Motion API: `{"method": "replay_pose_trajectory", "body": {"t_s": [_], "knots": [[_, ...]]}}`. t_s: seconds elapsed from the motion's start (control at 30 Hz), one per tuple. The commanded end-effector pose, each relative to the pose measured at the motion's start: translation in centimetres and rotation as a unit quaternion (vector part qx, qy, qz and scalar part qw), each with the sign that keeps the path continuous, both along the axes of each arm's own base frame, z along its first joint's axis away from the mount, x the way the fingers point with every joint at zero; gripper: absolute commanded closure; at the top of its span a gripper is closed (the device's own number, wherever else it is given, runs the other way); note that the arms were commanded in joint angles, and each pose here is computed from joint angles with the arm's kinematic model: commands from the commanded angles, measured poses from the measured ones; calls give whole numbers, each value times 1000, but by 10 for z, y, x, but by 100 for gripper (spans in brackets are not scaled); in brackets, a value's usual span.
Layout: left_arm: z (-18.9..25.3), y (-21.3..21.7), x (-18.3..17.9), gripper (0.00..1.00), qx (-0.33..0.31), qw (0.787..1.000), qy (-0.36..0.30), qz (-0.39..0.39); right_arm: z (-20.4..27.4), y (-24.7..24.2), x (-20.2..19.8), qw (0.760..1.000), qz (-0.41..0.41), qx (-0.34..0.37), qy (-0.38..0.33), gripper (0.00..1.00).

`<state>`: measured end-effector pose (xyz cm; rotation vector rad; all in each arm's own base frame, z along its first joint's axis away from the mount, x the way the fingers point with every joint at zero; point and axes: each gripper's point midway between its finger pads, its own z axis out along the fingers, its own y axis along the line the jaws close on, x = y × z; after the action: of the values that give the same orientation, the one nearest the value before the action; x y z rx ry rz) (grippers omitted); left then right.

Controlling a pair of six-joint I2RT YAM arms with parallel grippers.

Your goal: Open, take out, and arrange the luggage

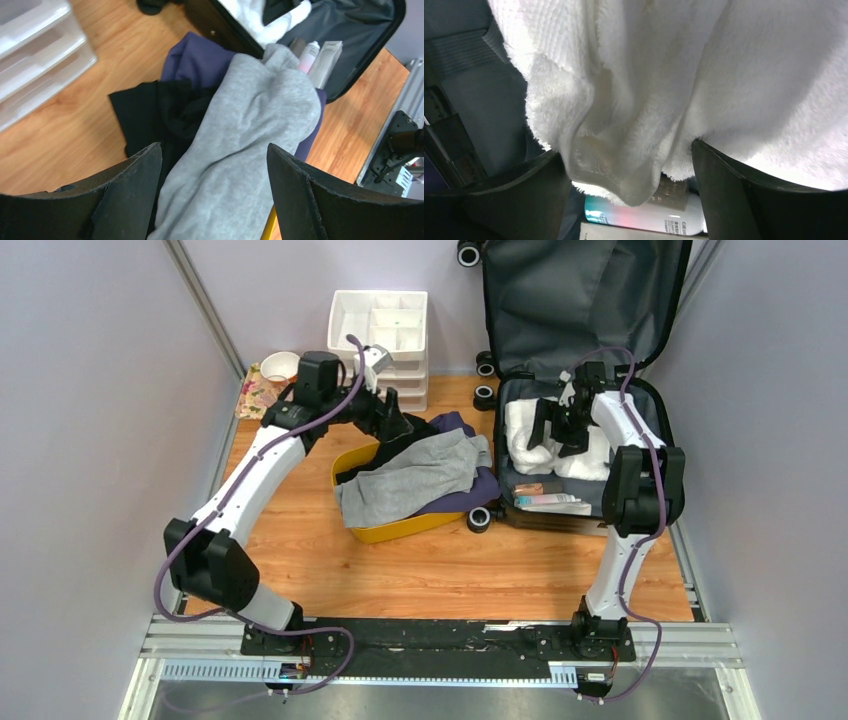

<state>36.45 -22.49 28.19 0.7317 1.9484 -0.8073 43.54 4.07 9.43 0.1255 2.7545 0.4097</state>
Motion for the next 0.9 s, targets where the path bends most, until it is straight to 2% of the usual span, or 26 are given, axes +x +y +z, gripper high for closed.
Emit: {"method": "replay_pose_trajectory", "body": {"t_s": [0.0, 0.03, 0.1, 0.13, 0.17, 0.2, 0.23, 0.27, 0.3, 0.37, 0.4, 0.43, 0.47, 0.53, 0.63, 0.73, 0.87], "knots": [[22, -40, 7, 16, -25, 999, -33, -36, 17, 23, 20, 997, 3, 69, -27, 13], [13, -48, 14, 16, -22, 999, -24, -34, 22, 32, 20, 995, 15, 96, -28, 15], [22, -69, 21, 16, -31, 999, -19, -24, 29, 37, 20, 992, 24, 122, -37, 18], [6, -81, 29, 16, -25, 999, 3, -21, 33, 41, 20, 989, 31, 139, -43, 24], [23, -98, 31, 16, -36, 999, -9, -29, 34, 41, 20, 988, 31, 144, -44, 30], [8, -110, 39, 16, -31, 999, 8, -27, 36, 37, 21, 988, 28, 148, -46, 36], [10, -120, 44, 15, -34, 999, 1, -26, 40, 39, 21, 985, 30, 162, -48, 45], [16, -136, 44, 15, -40, 999, -10, -26, 45, 38, 20, 984, 31, 170, -52, 52], [4, -144, 52, 15, -35, 999, -4, -11, 50, 35, 20, 982, 28, 177, -56, 57], [9, -167, 54, 15, -47, 998, -28, -15, 64, 36, 18, 978, 36, 194, -70, 84], [-3, -175, 61, 15, -43, 999, -25, -5, 68, 35, 17, 976, 37, 200, -74, 94], [-4, -183, 64, 15, -48, 998, -31, -2, 75, 39, 16, 972, 46, 214, -80, 100], [2, -192, 66, 15, -57, 998, -37, 0, 81, 41, 15, 970, 49, 222, -85, 100], [-18, -204, 78, 15, -64, 998, -12, 16, 99, 52, 15, 959, 68, 256, -104, 100], [-22, -205, 94, 15, -85, 995, -3, 48, 127, 65, 20, 942, 82, 294, -139, 100], [-12, -193, 102, 15, -114, 992, -3, 59, 157, 78, 26, 928, 101, 312, -177, 100], [-9, -172, 112, 15, -113, 991, -2, 73, 181, 98, 28, 916, 125, 321, -206, 100]]}}
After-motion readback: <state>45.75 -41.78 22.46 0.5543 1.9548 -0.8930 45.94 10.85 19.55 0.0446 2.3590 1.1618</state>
